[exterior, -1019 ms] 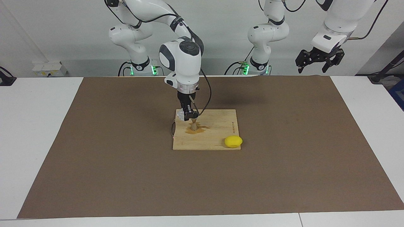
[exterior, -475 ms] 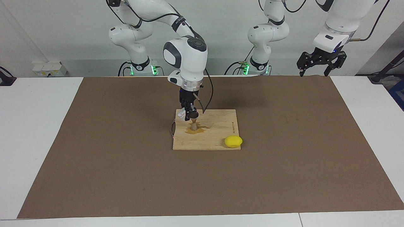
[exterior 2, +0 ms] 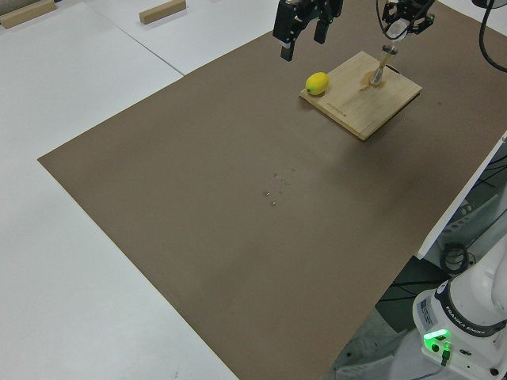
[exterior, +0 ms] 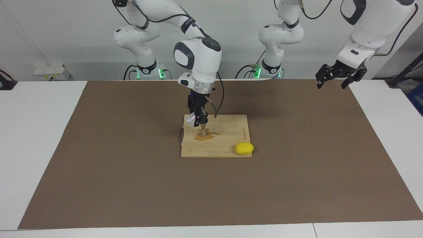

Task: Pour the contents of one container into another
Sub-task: 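Tilt the glass cup over the dark cup with the right gripper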

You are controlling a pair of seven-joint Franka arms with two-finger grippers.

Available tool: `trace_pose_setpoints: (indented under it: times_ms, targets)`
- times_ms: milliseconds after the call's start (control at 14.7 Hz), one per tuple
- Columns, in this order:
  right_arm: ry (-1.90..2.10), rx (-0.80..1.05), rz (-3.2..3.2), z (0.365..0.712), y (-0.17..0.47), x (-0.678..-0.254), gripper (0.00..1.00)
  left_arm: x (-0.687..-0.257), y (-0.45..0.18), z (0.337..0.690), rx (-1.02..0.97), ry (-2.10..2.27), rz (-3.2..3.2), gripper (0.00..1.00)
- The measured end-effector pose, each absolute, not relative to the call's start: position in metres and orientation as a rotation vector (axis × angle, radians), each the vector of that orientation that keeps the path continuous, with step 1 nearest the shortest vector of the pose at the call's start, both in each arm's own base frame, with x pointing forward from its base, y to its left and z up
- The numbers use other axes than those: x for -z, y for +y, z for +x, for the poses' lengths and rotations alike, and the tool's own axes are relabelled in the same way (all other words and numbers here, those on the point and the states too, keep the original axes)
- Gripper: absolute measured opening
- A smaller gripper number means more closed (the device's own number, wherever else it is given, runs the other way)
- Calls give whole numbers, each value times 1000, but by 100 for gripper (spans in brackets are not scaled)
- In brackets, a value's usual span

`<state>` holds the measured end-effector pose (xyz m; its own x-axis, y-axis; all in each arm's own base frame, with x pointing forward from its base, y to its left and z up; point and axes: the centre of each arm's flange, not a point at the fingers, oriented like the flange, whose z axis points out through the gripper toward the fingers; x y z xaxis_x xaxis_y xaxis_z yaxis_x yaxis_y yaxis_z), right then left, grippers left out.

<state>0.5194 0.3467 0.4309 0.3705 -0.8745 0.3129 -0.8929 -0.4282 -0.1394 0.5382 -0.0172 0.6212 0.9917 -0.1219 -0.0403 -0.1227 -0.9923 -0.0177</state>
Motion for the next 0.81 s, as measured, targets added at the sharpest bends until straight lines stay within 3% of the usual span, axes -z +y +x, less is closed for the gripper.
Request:
trace_pose_setpoints:
  times_ms: [543, 815]
  targets:
    - [-1593, -584, 2564, 515, 352, -432, 51, -624, -20, 540, -32, 195, -3119, 100]
    - [-1697, -481, 2530, 523, 337, -428, 51, -621, -31, 544, -9, 181, -3115, 100]
